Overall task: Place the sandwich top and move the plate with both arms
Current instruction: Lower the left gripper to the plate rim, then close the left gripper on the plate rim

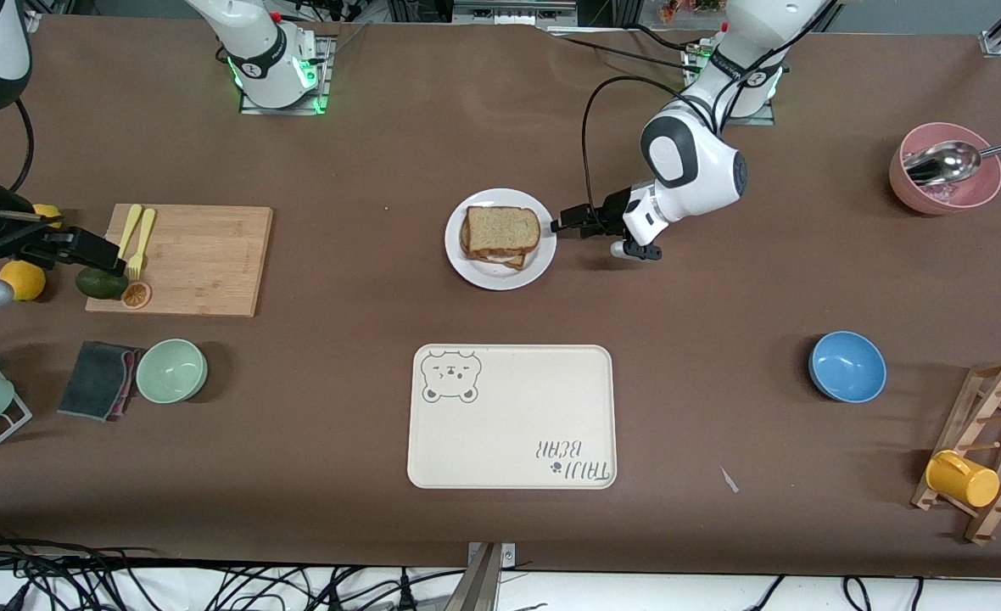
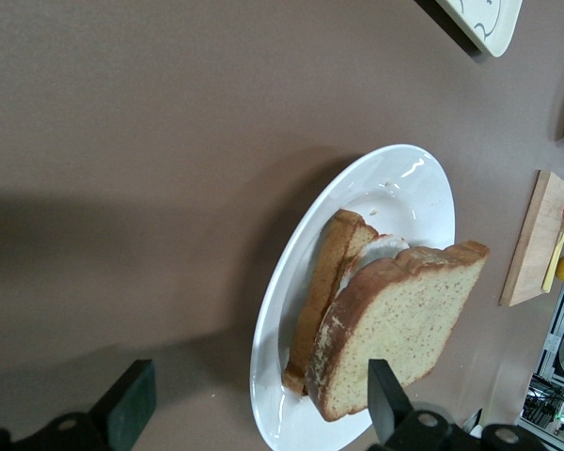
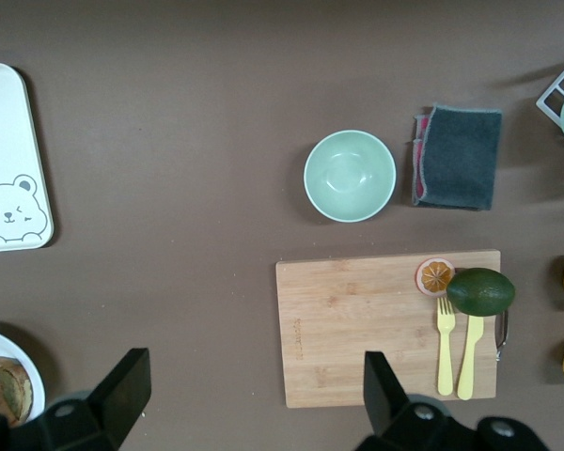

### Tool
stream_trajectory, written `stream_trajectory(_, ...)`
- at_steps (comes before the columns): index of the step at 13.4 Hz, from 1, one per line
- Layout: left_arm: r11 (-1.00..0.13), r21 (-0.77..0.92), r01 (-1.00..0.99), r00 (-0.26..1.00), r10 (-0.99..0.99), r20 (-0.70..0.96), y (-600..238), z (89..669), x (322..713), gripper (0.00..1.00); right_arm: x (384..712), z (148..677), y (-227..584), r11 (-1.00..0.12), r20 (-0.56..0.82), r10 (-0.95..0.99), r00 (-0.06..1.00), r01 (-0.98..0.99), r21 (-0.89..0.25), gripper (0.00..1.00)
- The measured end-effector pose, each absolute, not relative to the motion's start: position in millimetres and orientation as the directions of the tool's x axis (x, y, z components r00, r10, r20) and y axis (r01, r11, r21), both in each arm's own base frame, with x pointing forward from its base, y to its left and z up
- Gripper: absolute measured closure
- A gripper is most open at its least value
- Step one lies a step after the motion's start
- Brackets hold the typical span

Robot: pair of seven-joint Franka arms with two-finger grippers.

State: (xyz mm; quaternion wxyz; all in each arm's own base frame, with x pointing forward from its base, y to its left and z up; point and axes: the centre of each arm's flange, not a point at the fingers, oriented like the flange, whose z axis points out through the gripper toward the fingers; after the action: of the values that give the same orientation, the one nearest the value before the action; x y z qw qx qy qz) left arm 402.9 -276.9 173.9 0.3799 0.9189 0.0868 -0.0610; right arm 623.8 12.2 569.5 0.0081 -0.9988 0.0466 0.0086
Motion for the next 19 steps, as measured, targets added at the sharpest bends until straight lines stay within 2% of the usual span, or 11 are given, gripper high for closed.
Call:
stream_trajectory(8, -0.664, 0.715, 0.219, 0.975, 0.123, -0.185, -313.2, 178.9, 397.1, 0.03, 627.3, 565.0, 11.2, -0.995, -0.015, -0.095, 0.995, -0.095, -0.014, 0.0)
stream_trajectory(16, -0.669, 0.71, 0.222, 0.975, 0.134, -0.178, -304.6, 169.0, 404.6, 0.03, 630.2, 565.9, 14.8, -0.996, 0.007, -0.089, 0.996, -0.088, -0.018, 0.0)
stream_trajectory(19, -0.675, 0.707, 0.212, 0.977, 0.123, -0.176, -303.3, 162.0, 402.8, 0.11, 634.8, 558.3, 16.7, -0.996, 0.007, -0.086, 0.996, -0.086, -0.018, 0.0)
